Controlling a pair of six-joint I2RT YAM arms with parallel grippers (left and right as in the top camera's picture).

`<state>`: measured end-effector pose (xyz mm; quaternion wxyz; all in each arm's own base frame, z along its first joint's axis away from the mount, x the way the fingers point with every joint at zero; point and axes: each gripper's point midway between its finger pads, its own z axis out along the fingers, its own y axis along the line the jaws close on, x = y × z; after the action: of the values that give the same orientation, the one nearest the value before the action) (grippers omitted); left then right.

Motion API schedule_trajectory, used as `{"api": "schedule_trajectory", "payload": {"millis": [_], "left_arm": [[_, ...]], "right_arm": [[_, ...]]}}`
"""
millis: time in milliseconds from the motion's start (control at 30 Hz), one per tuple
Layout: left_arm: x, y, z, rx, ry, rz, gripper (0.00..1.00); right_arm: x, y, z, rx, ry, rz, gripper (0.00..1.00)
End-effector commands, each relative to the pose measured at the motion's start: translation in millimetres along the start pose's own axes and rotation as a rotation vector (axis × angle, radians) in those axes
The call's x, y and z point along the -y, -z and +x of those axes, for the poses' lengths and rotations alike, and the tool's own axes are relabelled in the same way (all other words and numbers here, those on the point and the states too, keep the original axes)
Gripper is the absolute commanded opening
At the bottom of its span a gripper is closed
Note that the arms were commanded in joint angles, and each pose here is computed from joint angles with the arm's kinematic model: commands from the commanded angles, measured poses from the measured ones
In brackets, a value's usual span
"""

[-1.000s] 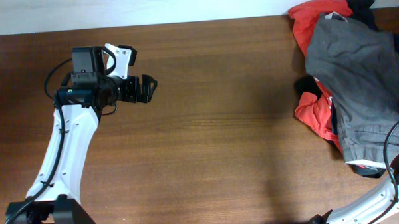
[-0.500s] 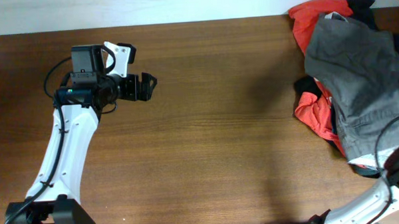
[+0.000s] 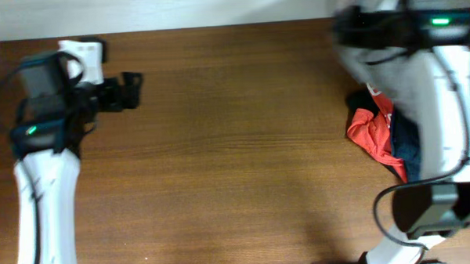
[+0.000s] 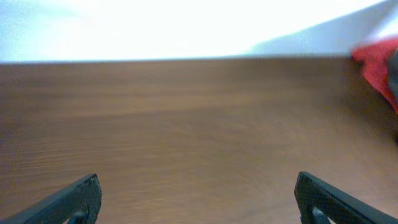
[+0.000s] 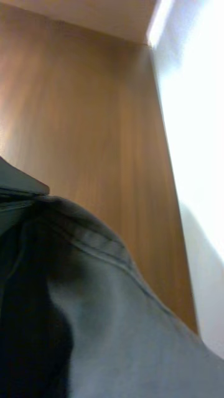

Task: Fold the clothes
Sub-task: 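Pull the grey shorts left onto the open table with the right gripper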

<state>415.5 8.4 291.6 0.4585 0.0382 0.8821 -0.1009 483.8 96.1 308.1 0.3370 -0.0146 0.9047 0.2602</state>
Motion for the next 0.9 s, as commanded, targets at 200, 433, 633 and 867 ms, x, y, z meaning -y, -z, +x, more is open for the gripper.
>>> {"api": "schedule_trajectory", "payload": {"millis": [200,433,633,867], "left_arm": [[-50.9,75.3,-27.0,0.138,0.003,-0.200,0.99],[-58.9,72.8,-23.1,0.124,0.019,-0.212,0.99],[-61.8,66.8,-21.9,0.115,0.023,-0.210,0.99],[-60.9,62.1,-19.2,0.102,0.024,-0.193,0.99]], "right_arm": [[-154.7,-91.5,45.4,-0.027,0.240,-0.152,0.04],[-193.6,-142.9,97.7,-0.132,0.299,-0.211,0.04],[-220.0,-140.4,117.6,-0.170,0.339,-0.281,0.87],[-191.9,-94.0,100.5,-0.182,0.309,-0.223,0.99]]}}
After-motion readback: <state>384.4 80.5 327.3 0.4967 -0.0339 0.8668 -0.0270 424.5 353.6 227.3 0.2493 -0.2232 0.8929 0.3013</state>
